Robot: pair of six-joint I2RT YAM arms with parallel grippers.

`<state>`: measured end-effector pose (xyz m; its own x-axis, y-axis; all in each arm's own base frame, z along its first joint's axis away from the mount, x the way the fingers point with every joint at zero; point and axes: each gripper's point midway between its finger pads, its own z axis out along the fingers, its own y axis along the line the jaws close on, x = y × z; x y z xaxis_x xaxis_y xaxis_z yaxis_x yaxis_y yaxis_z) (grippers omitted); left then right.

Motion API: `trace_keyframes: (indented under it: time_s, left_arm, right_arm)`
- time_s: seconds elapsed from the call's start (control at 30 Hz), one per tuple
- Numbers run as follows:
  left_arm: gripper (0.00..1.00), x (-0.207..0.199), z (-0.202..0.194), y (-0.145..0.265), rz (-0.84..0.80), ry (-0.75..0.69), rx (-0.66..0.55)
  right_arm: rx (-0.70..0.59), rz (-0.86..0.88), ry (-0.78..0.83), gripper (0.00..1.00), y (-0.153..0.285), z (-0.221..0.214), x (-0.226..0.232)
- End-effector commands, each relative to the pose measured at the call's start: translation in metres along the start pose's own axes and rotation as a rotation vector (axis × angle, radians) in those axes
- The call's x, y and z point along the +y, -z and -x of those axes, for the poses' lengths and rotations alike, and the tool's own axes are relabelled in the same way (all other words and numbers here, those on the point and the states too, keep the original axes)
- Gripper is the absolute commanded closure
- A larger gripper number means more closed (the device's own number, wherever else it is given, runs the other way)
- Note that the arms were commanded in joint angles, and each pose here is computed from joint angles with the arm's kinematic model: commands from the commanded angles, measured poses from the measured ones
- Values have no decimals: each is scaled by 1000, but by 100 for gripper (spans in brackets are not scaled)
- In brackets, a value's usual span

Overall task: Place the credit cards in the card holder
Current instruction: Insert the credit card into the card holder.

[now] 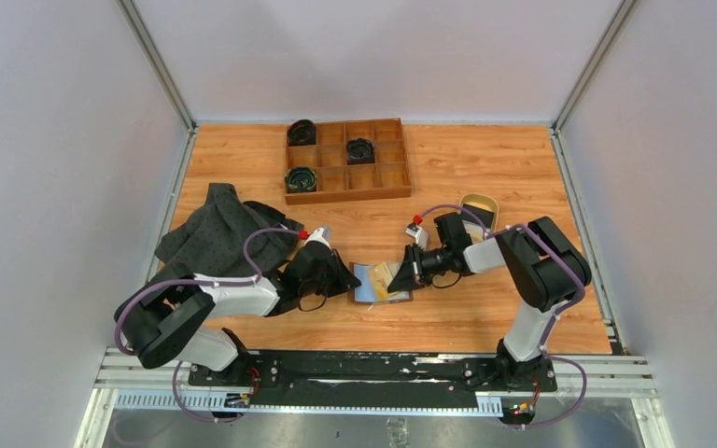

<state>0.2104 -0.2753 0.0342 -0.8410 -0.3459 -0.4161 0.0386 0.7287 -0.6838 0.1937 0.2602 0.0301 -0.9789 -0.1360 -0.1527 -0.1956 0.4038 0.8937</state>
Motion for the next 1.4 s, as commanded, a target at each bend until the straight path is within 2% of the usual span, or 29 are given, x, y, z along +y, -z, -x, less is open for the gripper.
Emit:
trace_keyframes:
  time_s: [0.0,1.37]
  left_arm:
    - [95,3,2,2,14,-2,-35]
    - [93,7,1,4,31,29,-64]
  right_arm:
    - [-4,-54,5,100,-6,-7,-9]
    - [-2,-9,30,100,-14,-9,2]
